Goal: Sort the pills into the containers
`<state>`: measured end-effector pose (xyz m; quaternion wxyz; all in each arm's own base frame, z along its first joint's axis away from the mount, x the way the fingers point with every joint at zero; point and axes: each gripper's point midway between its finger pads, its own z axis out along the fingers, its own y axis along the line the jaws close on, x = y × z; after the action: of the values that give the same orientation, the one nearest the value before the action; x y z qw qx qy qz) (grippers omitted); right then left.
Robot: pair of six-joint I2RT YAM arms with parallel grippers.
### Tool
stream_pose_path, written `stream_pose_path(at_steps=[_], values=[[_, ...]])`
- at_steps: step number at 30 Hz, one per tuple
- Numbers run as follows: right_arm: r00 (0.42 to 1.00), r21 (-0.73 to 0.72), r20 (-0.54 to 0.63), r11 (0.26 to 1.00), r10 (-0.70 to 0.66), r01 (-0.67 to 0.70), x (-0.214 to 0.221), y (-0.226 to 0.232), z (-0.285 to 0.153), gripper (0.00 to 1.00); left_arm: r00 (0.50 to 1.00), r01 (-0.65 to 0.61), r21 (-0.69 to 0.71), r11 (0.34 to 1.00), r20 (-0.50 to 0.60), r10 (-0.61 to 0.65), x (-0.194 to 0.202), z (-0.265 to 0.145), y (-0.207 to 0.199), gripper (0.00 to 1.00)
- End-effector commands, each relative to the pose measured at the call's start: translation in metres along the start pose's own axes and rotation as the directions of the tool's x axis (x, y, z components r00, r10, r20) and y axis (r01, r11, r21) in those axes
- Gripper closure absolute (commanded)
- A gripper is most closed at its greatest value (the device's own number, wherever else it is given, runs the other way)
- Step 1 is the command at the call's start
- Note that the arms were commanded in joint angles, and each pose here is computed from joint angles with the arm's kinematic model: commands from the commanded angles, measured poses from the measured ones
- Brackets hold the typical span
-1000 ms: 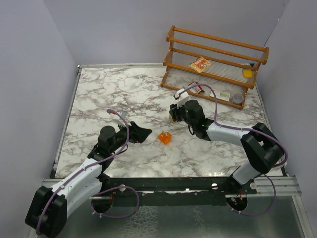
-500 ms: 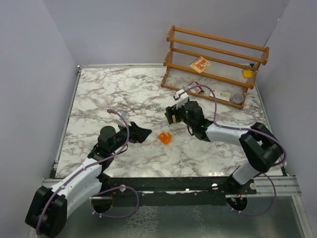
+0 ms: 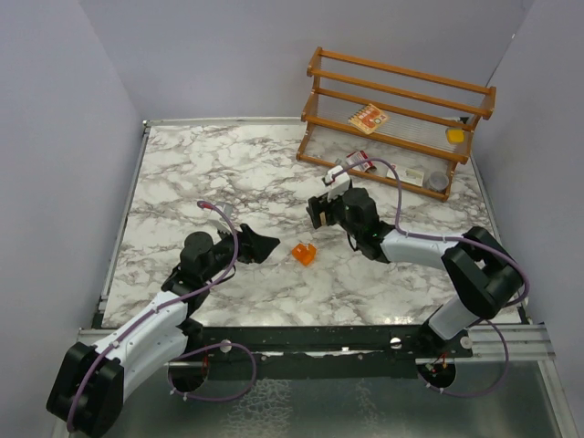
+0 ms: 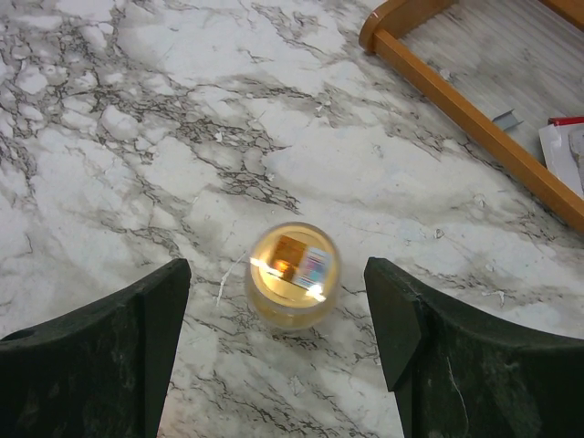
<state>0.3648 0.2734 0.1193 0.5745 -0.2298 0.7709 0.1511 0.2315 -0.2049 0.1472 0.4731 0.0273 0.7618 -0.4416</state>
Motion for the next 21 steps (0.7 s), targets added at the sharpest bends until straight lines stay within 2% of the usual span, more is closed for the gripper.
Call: stream_pose_path(at_steps=[1, 10, 16, 21], values=[[0.998, -0.001, 0.062, 1.000, -0.019, 0.019, -0.022, 0.000, -0.005, 0.22, 0.999, -0.011, 0.019, 1.000, 0.036, 0.010, -0.010, 0.003, -0.006, 0.28], [0.997, -0.010, 0.077, 0.999, -0.031, 0.031, -0.034, 0.001, -0.009, 0.22, 0.999, -0.009, 0.036, 0.999, 0.048, 0.007, -0.015, 0.003, -0.011, 0.28], [0.998, -0.015, 0.053, 1.000, -0.027, 0.028, -0.024, 0.003, -0.002, 0.23, 0.999, -0.008, 0.042, 0.999, 0.048, 0.006, -0.013, 0.001, -0.011, 0.28], [0.999, 0.000, 0.046, 1.000, -0.012, 0.012, -0.018, 0.002, 0.005, 0.31, 0.999, -0.005, 0.047, 0.999, 0.044, 0.003, -0.009, -0.002, -0.011, 0.28]])
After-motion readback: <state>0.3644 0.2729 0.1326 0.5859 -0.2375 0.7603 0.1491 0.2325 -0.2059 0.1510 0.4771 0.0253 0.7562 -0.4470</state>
